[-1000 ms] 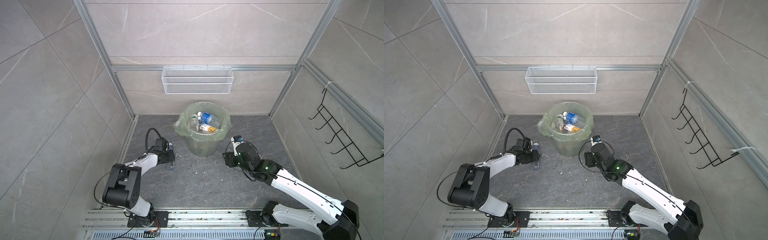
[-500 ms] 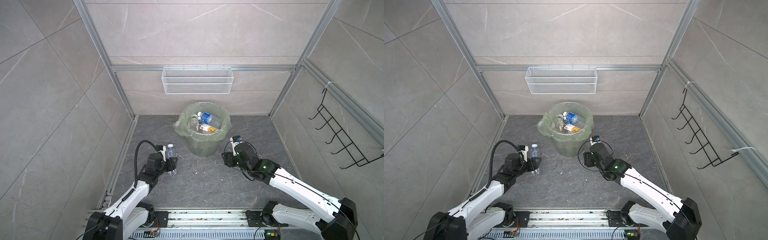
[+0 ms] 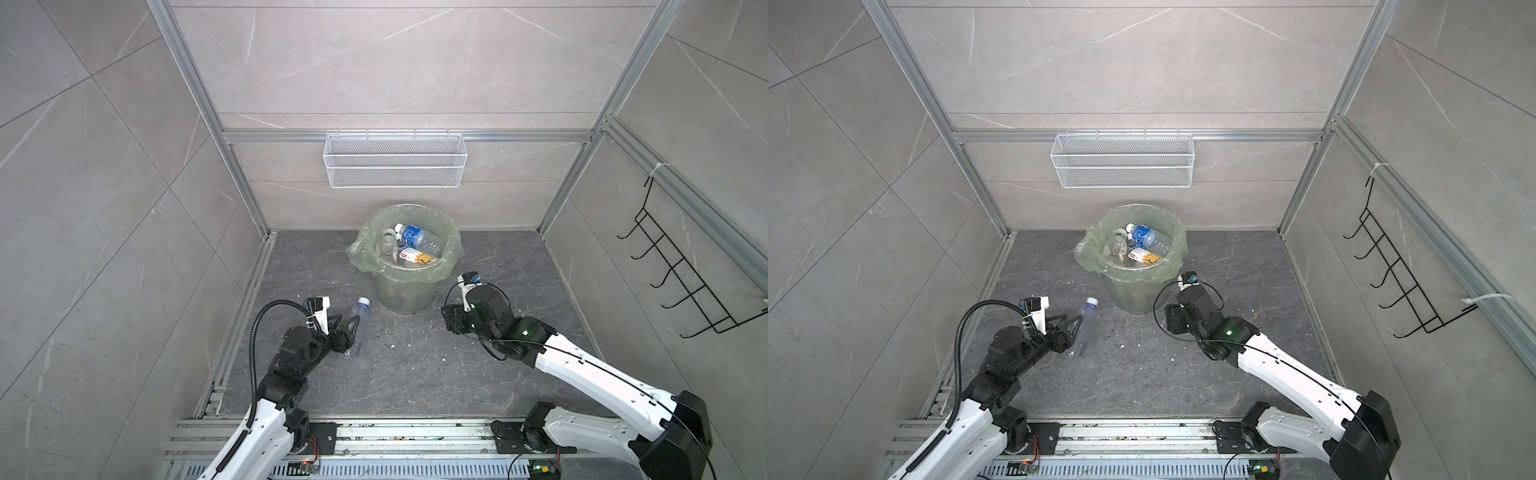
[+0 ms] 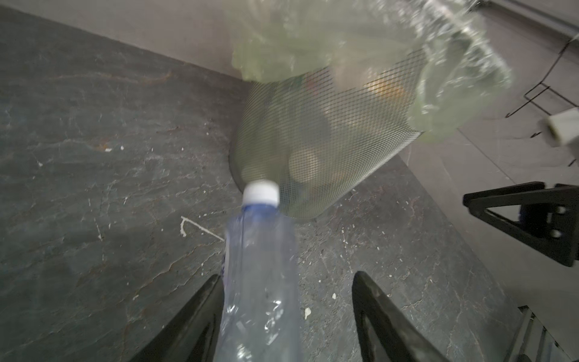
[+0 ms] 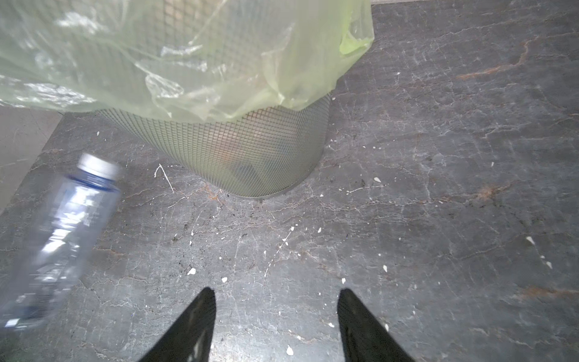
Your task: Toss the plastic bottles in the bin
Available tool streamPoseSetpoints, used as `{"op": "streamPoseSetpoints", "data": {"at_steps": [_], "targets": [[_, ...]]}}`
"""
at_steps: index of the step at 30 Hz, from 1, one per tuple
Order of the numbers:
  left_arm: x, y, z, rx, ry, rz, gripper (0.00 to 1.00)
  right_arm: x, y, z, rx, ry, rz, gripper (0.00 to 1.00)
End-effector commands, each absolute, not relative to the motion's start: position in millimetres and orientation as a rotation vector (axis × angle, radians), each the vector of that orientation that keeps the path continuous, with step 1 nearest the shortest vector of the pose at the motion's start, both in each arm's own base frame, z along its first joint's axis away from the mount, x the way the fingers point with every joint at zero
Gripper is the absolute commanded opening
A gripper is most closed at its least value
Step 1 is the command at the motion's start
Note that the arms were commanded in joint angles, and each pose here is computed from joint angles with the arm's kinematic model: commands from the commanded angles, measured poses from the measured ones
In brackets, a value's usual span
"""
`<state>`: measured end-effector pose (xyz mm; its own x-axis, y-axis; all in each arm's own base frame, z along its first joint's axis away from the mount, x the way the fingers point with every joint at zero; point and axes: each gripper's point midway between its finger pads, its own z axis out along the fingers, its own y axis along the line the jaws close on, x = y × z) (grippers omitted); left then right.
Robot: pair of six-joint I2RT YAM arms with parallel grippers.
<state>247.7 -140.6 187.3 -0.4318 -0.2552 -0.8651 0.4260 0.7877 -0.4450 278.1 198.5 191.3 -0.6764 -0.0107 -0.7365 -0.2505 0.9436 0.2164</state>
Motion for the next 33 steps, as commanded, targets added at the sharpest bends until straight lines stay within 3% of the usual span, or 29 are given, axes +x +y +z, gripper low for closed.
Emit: {"op": "streamPoseSetpoints", "data": {"at_steps": [1,5,10,14,19,33], "targets": [[240.9,-147.6,214.8,0.206,1.770,-0.790,0.68,280.5,201.8,194.6,-0.165,2.278,0.408,0.64],[243.3,-142.3,223.3,0.181,1.784,-0.751,0.68,280.6,203.0,195.8,-0.168,2.278,0.415,0.64],[256.4,-146.9,191.3,0.164,1.958,-0.713,0.79,279.6,204.1,192.0,-0.168,2.284,0.425,0.66],[258.0,-171.8,166.1,0.264,2.065,-0.741,0.81,276.0,208.3,184.4,-0.184,2.310,0.449,0.66],[232.9,-205.8,137.6,0.481,2.188,-0.691,0.81,270.1,201.6,177.9,-0.179,2.330,0.430,0.68],[132.0,-337.6,121.5,1.075,2.191,-0.871,0.85,242.4,179.5,130.5,-0.098,2.541,0.345,0.71]]}}
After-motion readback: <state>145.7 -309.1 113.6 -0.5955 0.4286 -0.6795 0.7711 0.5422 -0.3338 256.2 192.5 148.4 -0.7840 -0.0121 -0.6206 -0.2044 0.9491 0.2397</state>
